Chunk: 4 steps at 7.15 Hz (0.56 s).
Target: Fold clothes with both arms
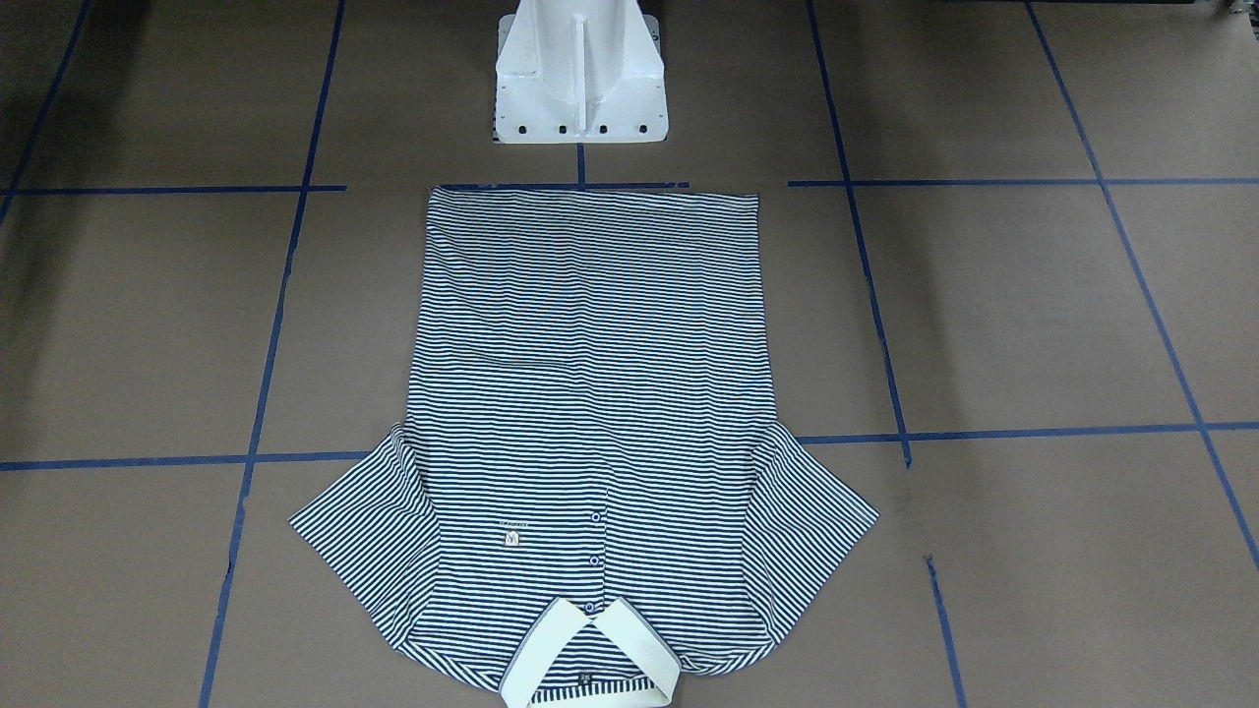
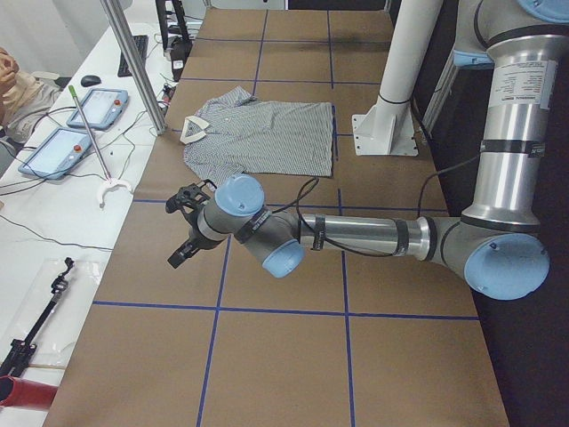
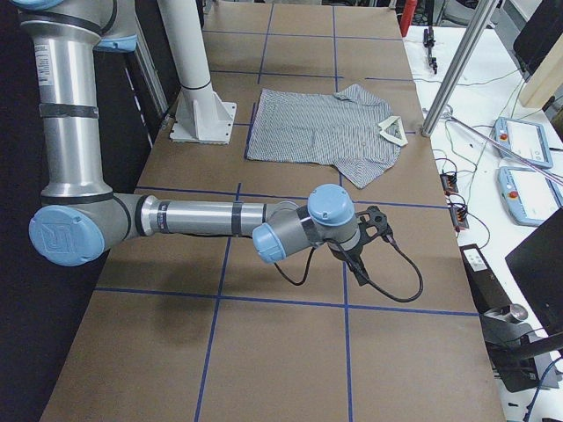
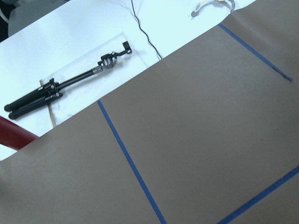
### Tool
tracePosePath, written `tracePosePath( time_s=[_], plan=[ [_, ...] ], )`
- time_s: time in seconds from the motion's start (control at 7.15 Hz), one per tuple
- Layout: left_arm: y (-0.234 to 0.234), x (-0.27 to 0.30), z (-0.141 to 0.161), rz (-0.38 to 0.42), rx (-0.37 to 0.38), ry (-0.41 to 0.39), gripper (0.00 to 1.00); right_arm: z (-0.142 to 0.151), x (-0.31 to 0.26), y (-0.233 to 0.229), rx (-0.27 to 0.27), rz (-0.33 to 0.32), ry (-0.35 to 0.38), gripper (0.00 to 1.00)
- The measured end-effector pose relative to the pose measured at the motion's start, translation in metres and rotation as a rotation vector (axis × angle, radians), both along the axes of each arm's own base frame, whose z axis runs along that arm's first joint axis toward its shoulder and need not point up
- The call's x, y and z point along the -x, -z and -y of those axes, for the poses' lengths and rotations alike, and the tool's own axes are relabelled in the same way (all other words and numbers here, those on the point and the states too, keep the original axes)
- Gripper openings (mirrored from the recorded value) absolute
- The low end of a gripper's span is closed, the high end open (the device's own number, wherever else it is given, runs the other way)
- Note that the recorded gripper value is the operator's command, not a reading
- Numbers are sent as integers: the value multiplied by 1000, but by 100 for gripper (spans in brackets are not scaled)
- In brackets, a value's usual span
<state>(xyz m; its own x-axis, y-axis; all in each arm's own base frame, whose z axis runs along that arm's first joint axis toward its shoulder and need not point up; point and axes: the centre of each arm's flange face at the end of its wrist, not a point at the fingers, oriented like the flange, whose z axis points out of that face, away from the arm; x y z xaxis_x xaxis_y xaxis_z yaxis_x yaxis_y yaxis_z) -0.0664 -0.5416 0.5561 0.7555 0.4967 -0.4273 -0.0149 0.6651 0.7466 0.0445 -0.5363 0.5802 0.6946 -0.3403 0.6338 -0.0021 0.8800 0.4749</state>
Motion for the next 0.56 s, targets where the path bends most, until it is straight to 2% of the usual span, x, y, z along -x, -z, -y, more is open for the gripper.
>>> tracePosePath(
  time_s=[0.14,0.28,0.56],
  plan=[
    [4,-3,2,-44,18,17,100,20,42,27,44,50,-28,99],
    [7,-9,1,-93,48,19,100,38,94,59,86,101,-74,95],
    [11,-20,1,-140,64,9,100,62,237,128,139,179,-212,71]
  ],
)
